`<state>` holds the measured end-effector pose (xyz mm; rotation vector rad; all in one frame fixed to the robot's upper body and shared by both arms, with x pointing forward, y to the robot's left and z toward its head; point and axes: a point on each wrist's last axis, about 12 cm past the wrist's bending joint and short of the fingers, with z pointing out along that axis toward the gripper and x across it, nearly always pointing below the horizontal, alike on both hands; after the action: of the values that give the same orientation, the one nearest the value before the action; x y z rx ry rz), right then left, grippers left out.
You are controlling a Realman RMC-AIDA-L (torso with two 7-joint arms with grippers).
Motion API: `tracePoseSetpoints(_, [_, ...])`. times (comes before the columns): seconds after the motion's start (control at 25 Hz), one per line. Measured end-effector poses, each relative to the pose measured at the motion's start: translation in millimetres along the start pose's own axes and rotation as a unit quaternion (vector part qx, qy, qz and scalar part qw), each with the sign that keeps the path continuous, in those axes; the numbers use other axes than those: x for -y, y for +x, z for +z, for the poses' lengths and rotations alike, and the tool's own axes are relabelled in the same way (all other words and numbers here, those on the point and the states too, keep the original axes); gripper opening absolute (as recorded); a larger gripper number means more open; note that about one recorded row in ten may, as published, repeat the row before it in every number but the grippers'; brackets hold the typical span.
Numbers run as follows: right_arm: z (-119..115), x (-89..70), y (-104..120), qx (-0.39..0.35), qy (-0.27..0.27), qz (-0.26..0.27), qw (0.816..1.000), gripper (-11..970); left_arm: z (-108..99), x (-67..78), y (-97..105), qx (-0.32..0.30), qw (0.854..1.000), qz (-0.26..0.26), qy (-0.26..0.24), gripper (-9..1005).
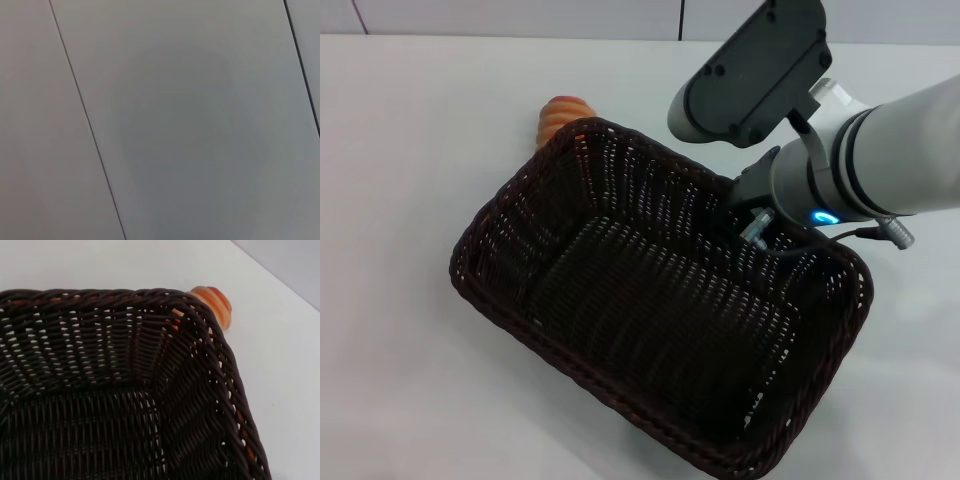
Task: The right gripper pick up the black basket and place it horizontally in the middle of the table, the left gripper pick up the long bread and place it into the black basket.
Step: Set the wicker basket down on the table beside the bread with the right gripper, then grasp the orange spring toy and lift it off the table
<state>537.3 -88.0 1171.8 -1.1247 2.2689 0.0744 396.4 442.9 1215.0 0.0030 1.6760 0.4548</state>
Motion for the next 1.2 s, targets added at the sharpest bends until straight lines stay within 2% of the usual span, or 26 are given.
tracePoseSetpoints(0.56, [-5.0, -6.9, -12.6, 0.029, 0.015, -0.018, 0.999, 391, -1.1, -0.6, -0.3, 0.0, 1.0, 0.001, -0.001, 775])
tracePoseSetpoints(0.72, [-12.0, -11.4, -17.6, 0.055, 0.034, -0.035, 0.997, 391, -1.1, -0.4, -0.5, 0.0, 1.0, 0.001, -0.001, 775])
tracePoseSetpoints(0.8, [-22.1, -12.8, -20.2, 0.078, 0.055, -0.042, 0.995, 391, -1.3, -0.5, -1.6, 0.002, 1.0, 0.001, -0.001, 775])
tracePoseSetpoints(0.84, [-36.6, -12.3, -20.6, 0.107, 0.08, -0.044, 0.99, 391, -1.2, -0.3, -1.7, 0.002, 1.0, 0.001, -0.001, 775])
tracePoseSetpoints(0.92, [-51.5, -9.3, -18.6, 0.135, 0.106, -0.039, 0.984, 391, -1.1, 0.2, -2.1, 0.003, 1.0, 0.001, 0.0, 775])
tracePoseSetpoints(0.96, [-51.5, -9.3, -18.6, 0.135, 0.106, -0.039, 0.984, 391, -1.4, 0.6, -2.5, 0.003, 1.0, 0.002, 0.0, 775])
tracePoseSetpoints(1.04, [-69.7, -0.3, -9.5, 0.178, 0.148, -0.019, 0.973, 390, -2.1, 1.4, -3.6, 0.004, 1.0, 0.002, 0.0, 775])
tracePoseSetpoints(1.2, [-75.5, 9.7, 2.7, 0.208, 0.187, 0.007, 0.96, 390, -2.8, 1.7, -4.4, 0.006, 1.0, 0.0, 0.0, 775])
